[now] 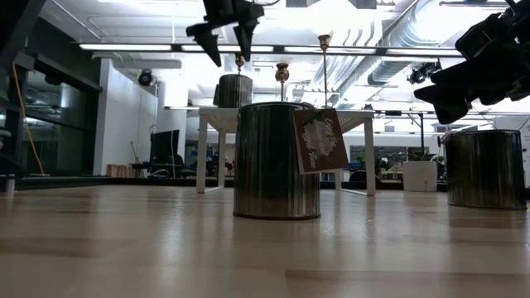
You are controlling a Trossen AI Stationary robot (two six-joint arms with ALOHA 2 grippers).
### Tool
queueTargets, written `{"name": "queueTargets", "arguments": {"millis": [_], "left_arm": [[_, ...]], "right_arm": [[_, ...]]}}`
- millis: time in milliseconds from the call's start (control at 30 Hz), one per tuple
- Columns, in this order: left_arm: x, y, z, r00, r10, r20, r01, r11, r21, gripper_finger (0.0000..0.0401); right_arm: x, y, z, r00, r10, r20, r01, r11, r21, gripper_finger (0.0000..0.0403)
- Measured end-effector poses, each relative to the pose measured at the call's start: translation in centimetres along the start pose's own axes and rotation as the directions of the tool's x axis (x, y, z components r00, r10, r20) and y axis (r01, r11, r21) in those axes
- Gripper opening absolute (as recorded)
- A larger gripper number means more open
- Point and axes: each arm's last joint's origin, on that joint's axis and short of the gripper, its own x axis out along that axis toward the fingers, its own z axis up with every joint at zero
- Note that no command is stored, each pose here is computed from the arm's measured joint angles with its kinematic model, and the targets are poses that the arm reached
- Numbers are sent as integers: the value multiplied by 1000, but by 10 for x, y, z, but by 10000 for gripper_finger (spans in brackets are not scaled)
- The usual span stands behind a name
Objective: Pick & Place candle stick holders
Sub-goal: Put the left scented candle on the shelf
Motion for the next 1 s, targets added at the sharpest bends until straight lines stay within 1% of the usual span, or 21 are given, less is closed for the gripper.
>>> {"name": "queueTargets", "arguments": {"millis": [133,167,300,533,767,833,900,1000], "left_arm": [[-18,-5,-6,999,-10,43,5,994,108,400],[-23,-6,-9,998,-11,56,4,993,122,400],[-50,-10,-19,992,-20,127,1,989,148,400],[-96,-3,-43,980,-42,197,2,980,200,400],[-124,6,-69,984,-44,173,6,977,213,400],[-129,2,-75,981,-77,178,36,974,225,400],[-132,-1,-84,982,-110,154,68,964,256,400],[-127,-11,-96,986,-124,110,87,951,298,400]], "right_arm": [[0,0,0,1000,0,0,0,1000,0,179],[0,0,0,1000,0,0,0,1000,0,179],[0,0,0,1000,0,0,0,1000,0,179],[0,0,0,1000,0,0,0,1000,0,179],[0,0,0,1000,0,0,0,1000,0,179],[0,0,0,1000,0,0,0,1000,0,179],[0,0,0,1000,0,0,0,1000,0,179],[0,0,0,1000,0,0,0,1000,0,179]]}}
